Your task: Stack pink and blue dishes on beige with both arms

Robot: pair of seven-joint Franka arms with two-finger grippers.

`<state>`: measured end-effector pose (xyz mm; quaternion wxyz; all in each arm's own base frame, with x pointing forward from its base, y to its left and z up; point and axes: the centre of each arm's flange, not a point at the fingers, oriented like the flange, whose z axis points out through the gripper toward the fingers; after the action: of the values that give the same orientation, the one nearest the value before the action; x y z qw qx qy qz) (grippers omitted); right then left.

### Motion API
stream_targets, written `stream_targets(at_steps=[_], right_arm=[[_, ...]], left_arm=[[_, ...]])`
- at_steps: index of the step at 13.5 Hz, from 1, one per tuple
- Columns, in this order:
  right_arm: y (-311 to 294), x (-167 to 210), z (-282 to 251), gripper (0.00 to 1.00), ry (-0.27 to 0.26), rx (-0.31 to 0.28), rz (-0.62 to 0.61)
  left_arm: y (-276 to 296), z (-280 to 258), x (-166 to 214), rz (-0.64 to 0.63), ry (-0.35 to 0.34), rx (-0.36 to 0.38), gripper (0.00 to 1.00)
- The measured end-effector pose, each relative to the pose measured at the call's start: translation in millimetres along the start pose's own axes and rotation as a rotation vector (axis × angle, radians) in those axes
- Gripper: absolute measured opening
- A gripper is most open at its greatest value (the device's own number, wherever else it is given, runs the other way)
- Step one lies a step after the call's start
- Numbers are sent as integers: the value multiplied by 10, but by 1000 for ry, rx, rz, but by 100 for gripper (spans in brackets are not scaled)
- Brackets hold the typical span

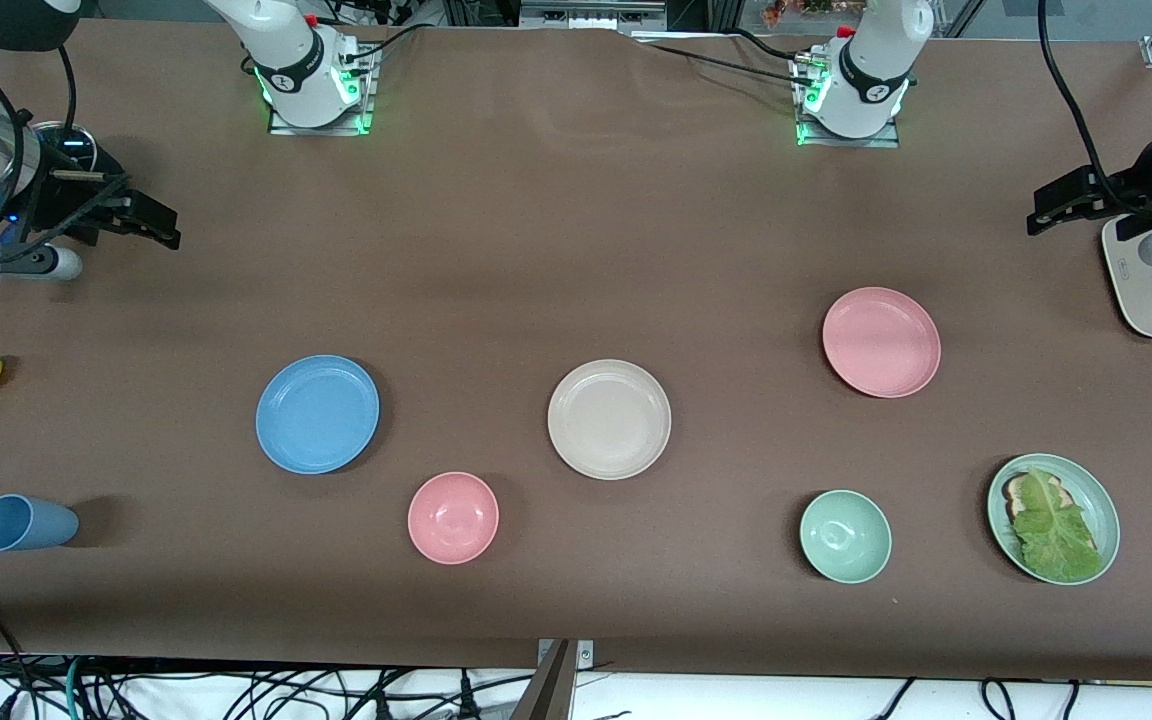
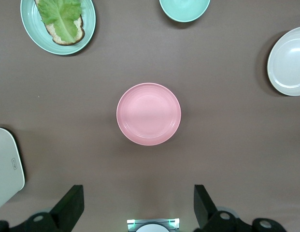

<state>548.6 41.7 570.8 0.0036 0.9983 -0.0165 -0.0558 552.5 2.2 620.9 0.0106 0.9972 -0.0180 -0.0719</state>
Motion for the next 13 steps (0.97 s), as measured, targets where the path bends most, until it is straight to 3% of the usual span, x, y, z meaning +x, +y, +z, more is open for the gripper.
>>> stream_targets(at_steps=[13], right_arm=[[-8, -20, -30, 100, 5, 0, -2]], left_arm=[[1, -40, -4, 0, 10, 0, 100]])
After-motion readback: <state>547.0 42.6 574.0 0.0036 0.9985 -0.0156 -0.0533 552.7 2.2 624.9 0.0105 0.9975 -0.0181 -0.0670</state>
